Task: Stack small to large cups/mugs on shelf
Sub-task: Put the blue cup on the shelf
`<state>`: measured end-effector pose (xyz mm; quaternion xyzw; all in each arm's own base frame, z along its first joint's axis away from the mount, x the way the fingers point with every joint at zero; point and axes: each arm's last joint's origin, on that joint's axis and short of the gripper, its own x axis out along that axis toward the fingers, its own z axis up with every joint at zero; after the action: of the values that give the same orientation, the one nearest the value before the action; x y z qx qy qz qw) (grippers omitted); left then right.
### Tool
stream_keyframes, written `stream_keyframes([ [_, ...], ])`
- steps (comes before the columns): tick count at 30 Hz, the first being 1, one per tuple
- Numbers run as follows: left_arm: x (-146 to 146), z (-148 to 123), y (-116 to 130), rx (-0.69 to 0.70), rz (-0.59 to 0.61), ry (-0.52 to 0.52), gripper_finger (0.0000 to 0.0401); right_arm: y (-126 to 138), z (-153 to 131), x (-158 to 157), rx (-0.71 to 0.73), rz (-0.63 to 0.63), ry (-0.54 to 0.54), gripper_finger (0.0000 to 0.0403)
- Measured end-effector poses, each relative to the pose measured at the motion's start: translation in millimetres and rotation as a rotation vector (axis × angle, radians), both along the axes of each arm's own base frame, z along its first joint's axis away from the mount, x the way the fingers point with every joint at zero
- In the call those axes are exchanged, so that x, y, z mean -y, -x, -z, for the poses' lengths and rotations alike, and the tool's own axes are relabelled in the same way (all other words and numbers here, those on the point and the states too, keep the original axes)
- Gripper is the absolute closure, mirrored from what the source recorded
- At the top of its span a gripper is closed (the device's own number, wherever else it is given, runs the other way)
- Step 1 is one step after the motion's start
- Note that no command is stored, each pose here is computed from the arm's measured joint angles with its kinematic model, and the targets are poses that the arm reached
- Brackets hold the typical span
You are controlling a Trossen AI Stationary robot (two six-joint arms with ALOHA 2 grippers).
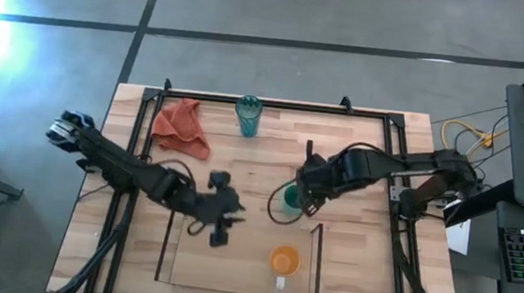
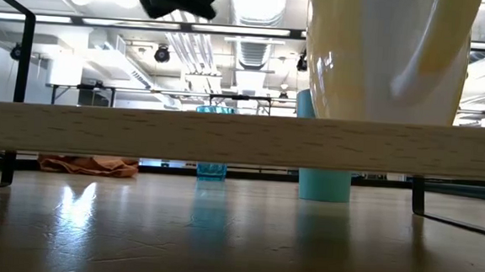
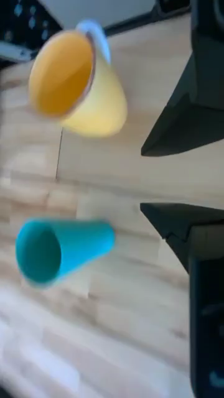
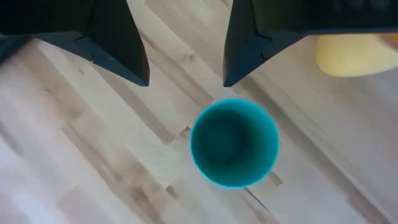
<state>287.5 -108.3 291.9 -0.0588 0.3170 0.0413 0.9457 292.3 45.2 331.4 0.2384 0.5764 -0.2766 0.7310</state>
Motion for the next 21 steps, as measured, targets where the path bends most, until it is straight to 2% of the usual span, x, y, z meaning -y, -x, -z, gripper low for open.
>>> stream_keyframes([
  [2, -12.9, -4.6, 8.3, 0.019, -0.032, 0.010, 0.0279, -1.5, 13.2, 9.8, 0.007, -0.013, -0.049, 0.0207],
  [7, -36.2, -7.0, 25.5, 0.049, -0.117, 0.061, 0.0278, 2.3, 38.0, 28.8, -0.046, 0.009, -0.039, 0.0207],
  [10, -44.2, -6.2, 33.6, 0.058, -0.135, 0.064, 0.0278, -2.1, 42.8, 32.9, -0.003, -0.012, -0.041, 0.0205],
  [14, -55.3, -0.7, 40.3, 0.047, -0.168, 0.061, 0.0278, -15.1, 53.9, 34.6, 0.080, -0.036, -0.110, 0.0205],
  [21, -71.5, 7.6, 49.0, 0.017, -0.191, 0.082, 0.0278, -18.0, 76.7, 38.3, 0.031, 0.003, -0.106, 0.0205],
])
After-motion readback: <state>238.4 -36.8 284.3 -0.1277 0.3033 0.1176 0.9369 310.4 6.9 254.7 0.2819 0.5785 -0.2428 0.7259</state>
